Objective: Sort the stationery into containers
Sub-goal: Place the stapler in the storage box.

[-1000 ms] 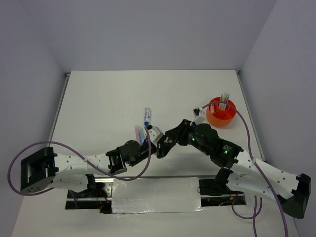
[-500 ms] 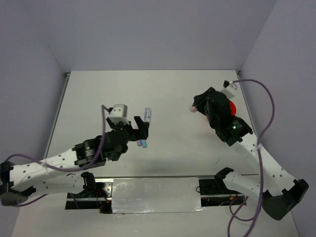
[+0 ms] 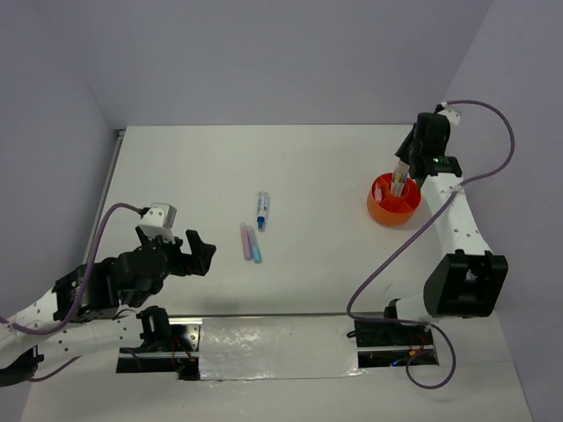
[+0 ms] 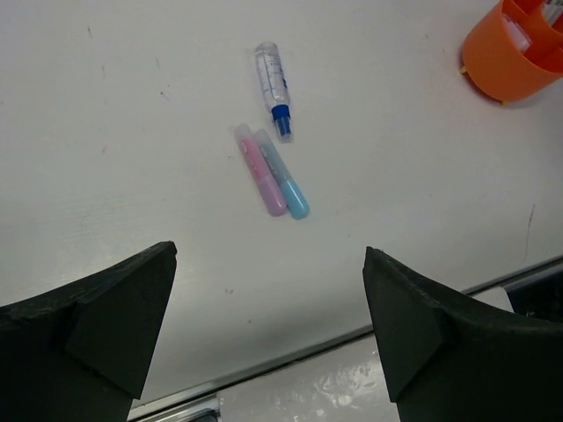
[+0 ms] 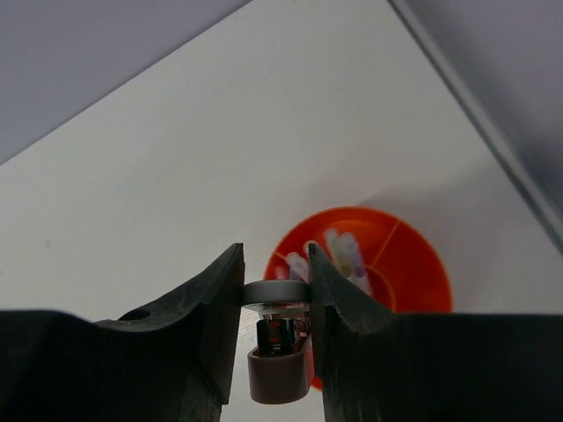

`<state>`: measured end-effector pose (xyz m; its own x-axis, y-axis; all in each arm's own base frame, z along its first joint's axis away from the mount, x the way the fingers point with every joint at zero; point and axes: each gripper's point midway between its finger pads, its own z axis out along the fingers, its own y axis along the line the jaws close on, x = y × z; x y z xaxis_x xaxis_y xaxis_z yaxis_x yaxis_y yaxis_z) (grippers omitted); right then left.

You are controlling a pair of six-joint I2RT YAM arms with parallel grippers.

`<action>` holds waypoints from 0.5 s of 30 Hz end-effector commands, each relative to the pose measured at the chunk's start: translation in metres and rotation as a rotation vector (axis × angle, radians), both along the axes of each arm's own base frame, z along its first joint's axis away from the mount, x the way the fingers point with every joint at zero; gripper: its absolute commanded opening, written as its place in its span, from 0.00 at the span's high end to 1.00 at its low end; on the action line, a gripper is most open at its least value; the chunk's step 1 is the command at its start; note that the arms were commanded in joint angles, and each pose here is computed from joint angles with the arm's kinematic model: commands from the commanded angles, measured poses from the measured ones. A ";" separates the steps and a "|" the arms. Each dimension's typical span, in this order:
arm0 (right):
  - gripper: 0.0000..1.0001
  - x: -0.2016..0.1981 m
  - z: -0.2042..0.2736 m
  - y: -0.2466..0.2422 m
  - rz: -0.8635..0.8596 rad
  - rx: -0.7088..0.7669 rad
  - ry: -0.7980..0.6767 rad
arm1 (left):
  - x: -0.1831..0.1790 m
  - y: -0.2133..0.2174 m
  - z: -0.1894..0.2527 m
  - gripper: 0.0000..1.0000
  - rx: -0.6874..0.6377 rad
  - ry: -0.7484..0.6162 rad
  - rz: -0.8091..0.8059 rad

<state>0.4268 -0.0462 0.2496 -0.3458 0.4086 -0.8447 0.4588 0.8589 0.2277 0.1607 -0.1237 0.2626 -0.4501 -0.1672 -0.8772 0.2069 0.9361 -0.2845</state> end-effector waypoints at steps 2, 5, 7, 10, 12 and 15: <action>1.00 -0.025 0.030 -0.037 -0.004 -0.068 -0.102 | -0.012 -0.007 0.000 0.01 -0.016 -0.026 -0.132; 1.00 -0.040 0.021 -0.054 -0.062 -0.122 -0.112 | -0.011 -0.003 -0.001 0.01 -0.021 -0.025 -0.114; 1.00 -0.040 0.009 -0.058 -0.064 -0.155 -0.128 | -0.010 0.003 -0.006 0.01 0.000 -0.013 -0.076; 1.00 -0.046 -0.008 -0.073 -0.102 -0.201 -0.098 | -0.011 0.005 -0.008 0.01 0.011 0.001 -0.060; 1.00 -0.041 -0.010 -0.077 -0.072 -0.208 -0.130 | -0.014 0.003 -0.008 0.01 0.004 0.000 -0.083; 0.98 -0.028 -0.028 -0.069 0.069 -0.128 -0.167 | -0.018 0.004 -0.003 0.01 -0.030 -0.013 -0.102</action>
